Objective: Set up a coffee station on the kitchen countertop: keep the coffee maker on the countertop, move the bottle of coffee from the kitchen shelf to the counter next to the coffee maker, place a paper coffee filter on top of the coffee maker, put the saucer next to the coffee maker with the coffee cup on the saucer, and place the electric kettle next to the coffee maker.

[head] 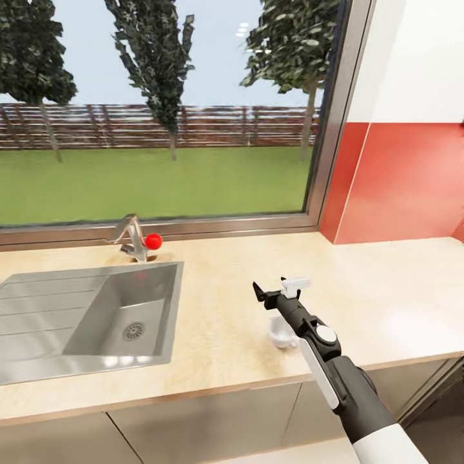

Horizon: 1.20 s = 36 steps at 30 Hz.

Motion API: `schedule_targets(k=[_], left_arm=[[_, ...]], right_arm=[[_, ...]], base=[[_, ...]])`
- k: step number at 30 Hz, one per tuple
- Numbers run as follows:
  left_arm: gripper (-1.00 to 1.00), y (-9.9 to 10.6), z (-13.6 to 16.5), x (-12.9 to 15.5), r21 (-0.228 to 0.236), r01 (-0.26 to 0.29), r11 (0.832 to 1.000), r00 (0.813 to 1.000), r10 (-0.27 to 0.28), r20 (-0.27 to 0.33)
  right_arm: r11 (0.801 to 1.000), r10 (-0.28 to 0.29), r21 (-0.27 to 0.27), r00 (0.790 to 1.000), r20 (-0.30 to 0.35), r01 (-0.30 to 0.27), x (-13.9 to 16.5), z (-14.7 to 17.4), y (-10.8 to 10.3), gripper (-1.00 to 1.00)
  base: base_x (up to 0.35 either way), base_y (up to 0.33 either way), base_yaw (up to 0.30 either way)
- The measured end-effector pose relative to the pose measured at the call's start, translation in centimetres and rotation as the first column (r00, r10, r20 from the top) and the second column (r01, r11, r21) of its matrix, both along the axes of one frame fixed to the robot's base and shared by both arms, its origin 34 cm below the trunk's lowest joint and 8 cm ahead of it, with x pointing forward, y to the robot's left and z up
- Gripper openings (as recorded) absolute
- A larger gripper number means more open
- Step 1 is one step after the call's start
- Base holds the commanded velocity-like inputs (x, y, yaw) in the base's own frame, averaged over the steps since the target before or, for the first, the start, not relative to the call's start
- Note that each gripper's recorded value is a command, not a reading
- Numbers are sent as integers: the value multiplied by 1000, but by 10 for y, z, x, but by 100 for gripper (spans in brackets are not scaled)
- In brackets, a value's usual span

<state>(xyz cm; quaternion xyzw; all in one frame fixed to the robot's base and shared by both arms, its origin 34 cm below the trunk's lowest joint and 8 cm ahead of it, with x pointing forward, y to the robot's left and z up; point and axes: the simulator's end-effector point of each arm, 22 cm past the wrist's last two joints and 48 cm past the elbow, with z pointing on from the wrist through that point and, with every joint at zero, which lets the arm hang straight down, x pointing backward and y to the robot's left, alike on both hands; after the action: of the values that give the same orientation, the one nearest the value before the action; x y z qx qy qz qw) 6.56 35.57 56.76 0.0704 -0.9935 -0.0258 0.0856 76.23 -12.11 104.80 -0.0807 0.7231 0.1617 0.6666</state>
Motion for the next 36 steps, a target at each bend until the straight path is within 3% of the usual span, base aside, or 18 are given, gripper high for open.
schedule_targets(k=[11, 19, 20, 27, 31, 36], left_arm=[[100, 1, 0, 0, 1, -1, 1000, 1000, 1, 0], [100, 1, 0, 0, -1, 3, 1000, 1000, -3, -3], [100, 1, 0, -1, -1, 4, 1000, 1000, -4, -5], [100, 4, 1, -2, 3, 4, 1000, 1000, -3, -6], [100, 5, 1, -2, 4, 4, 1000, 1000, -4, -7], [100, 7, 1, -2, 7, 5, 1000, 1000, -5, -6]], right_arm=[[1000, 5, 8, 1000, 25, -5, -1, 13, 2, 100], [1000, -5, 5, 1000, 7, 5, 0, 8, 0, 100], [1000, -16, -5, 999, -44, 15, 1, 5, -3, 100], [995, -91, -61, 985, -145, 82, -3, 23, -18, 100], [992, -98, -94, 979, -180, 82, 2, 34, -20, 100], [988, -98, -142, 958, -270, 61, 0, 25, -21, 100]], base=[[3, -78, 0], [0, 0, 0], [0, 0, 0], [0, 0, 0], [0, 0, 0], [0, 0, 0]])
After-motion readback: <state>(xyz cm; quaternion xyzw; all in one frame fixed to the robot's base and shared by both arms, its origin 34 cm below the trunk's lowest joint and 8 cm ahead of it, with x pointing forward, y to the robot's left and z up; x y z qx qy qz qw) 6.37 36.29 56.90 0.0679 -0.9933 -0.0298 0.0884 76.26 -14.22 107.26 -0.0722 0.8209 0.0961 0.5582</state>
